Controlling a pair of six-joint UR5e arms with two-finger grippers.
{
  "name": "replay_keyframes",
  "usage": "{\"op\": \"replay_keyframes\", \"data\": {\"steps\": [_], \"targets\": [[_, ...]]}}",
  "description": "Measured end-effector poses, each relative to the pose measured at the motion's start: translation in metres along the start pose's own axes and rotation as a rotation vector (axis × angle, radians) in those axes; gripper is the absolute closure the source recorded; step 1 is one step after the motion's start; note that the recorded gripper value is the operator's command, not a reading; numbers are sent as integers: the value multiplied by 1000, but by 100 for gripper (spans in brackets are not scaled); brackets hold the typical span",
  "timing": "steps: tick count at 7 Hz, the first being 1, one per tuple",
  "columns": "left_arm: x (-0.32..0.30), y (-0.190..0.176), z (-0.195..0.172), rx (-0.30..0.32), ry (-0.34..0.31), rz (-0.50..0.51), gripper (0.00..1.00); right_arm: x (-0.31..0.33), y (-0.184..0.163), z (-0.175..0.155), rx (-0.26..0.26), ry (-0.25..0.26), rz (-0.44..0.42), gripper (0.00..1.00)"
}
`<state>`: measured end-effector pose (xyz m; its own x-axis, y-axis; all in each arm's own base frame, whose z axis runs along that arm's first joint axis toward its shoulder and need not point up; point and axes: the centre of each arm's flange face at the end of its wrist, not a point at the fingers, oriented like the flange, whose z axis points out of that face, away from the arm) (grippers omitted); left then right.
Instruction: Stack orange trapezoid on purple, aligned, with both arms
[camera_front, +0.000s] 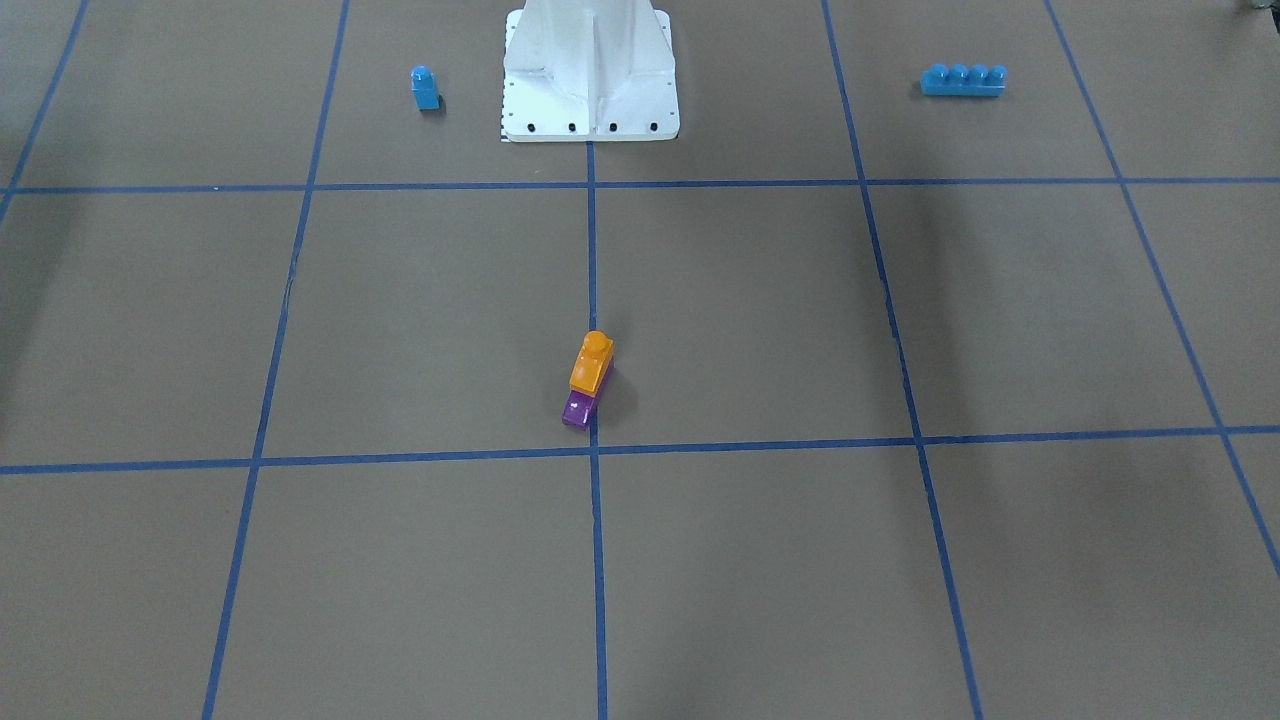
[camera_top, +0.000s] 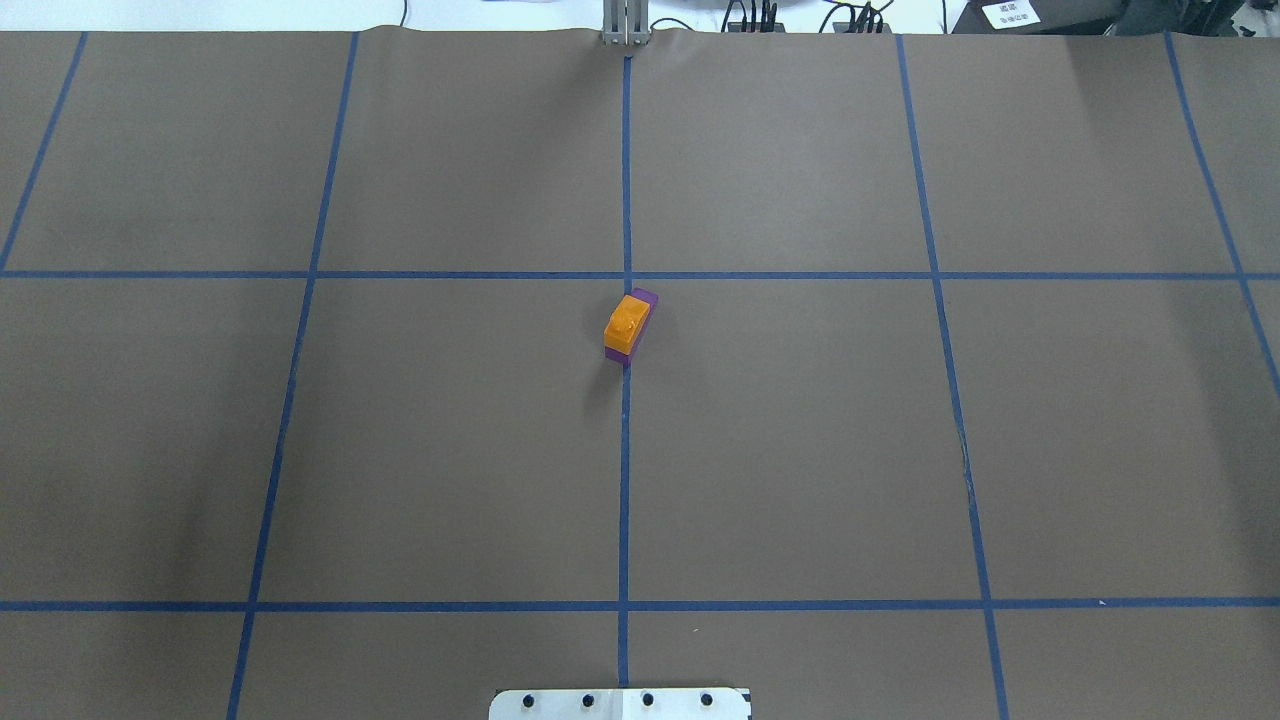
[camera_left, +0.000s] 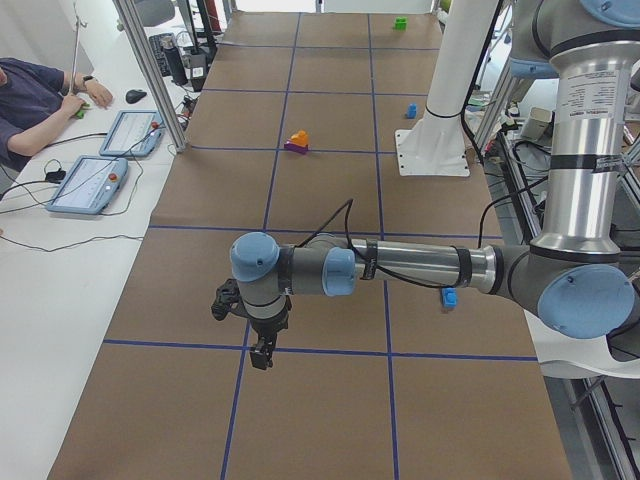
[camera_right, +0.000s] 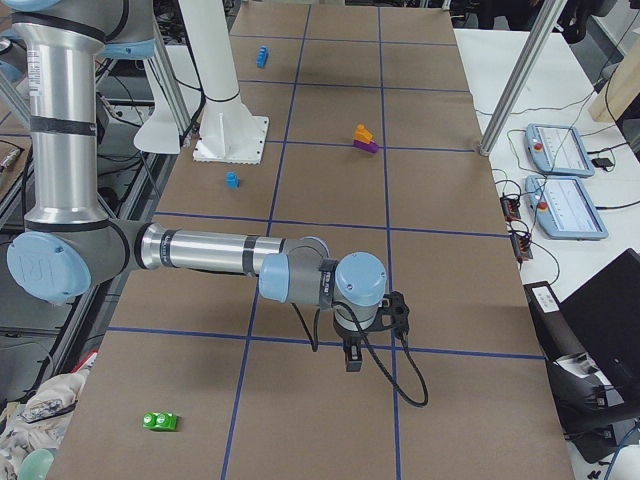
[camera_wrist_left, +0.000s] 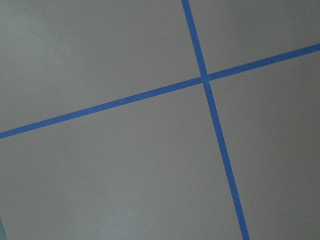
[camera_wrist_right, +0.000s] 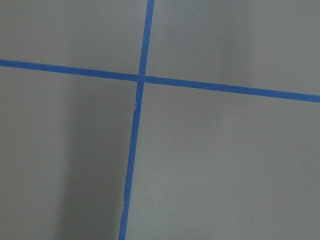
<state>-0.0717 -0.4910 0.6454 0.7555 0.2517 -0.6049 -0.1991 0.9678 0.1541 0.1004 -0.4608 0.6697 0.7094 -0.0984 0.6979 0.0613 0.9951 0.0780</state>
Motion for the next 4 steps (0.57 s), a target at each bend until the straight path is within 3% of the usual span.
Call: {"op": "replay_keyframes", "data": {"steps": [4], "targets": [[-1, 2, 2, -5, 3, -12, 0, -6, -4, -5, 10, -27, 15, 0]]}}
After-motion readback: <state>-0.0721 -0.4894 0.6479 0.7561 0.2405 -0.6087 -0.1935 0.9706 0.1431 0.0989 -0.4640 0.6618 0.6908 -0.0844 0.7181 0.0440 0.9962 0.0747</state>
